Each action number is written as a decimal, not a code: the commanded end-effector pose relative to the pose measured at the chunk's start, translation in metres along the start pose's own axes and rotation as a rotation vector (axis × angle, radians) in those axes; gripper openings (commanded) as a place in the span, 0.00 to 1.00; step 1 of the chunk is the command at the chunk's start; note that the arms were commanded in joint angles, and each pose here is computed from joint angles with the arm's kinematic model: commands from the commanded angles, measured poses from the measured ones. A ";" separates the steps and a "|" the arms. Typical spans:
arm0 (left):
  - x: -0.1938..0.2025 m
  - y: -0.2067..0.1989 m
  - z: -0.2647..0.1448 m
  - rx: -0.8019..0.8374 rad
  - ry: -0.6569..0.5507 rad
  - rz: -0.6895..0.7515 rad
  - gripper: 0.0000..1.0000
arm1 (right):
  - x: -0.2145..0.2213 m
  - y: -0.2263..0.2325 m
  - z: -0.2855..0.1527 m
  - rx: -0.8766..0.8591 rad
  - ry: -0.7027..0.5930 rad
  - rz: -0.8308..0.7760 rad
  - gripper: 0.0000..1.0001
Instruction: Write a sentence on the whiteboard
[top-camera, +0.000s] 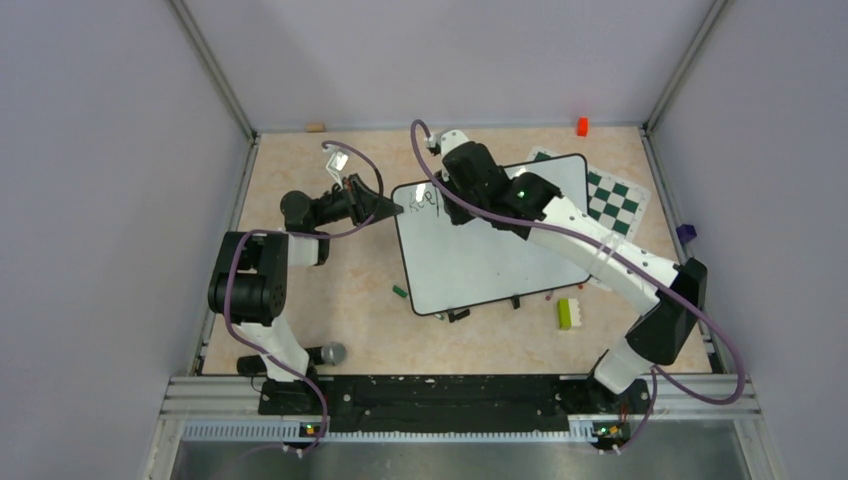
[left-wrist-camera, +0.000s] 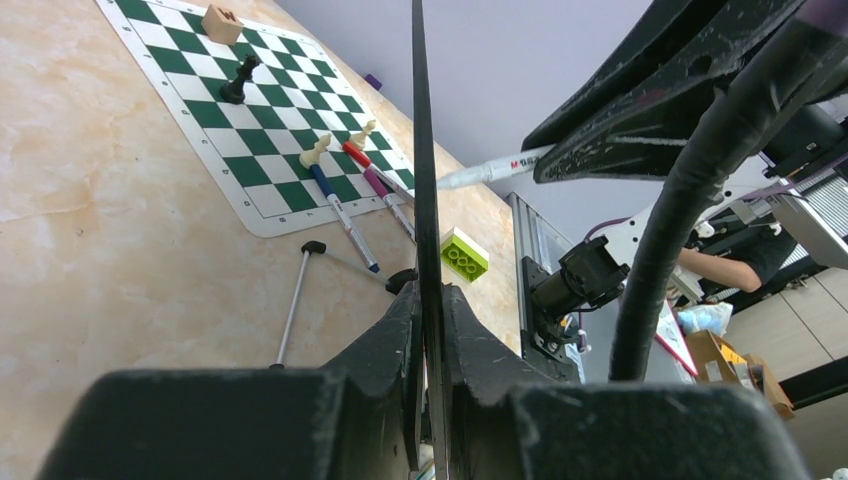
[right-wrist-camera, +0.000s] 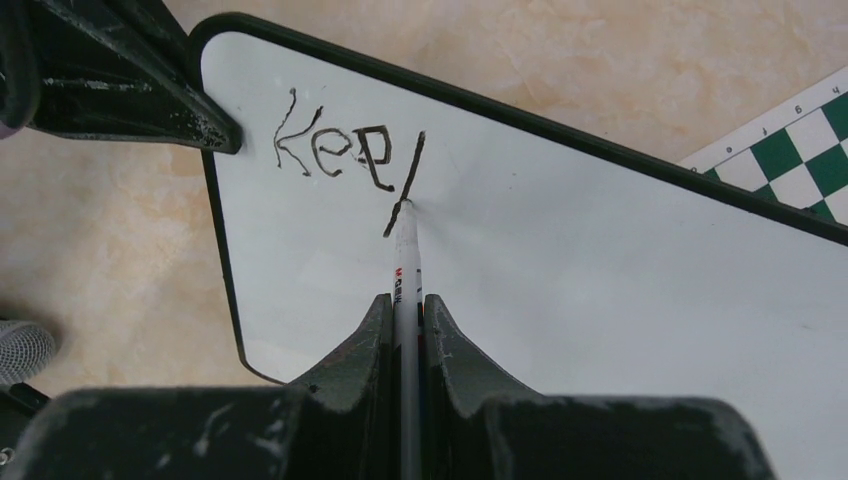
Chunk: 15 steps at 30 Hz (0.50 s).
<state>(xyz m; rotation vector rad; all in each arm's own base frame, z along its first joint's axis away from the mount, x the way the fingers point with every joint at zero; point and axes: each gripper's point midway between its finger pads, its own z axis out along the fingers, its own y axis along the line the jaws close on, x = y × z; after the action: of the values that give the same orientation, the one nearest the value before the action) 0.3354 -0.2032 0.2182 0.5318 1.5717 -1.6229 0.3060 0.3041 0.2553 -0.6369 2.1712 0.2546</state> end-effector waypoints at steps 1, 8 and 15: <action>0.002 -0.011 0.000 0.039 0.022 0.101 0.10 | -0.051 -0.006 -0.028 -0.026 -0.171 0.063 0.00; 0.002 -0.011 0.000 0.039 0.022 0.099 0.10 | -0.058 -0.006 -0.023 -0.016 -0.197 0.064 0.00; 0.002 -0.010 0.000 0.038 0.023 0.096 0.10 | -0.061 -0.016 -0.022 0.041 -0.209 0.066 0.00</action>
<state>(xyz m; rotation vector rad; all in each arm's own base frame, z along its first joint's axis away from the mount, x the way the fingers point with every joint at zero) 0.3354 -0.2032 0.2182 0.5325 1.5716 -1.6229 0.3204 0.3067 0.2728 -0.5746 2.1024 0.2785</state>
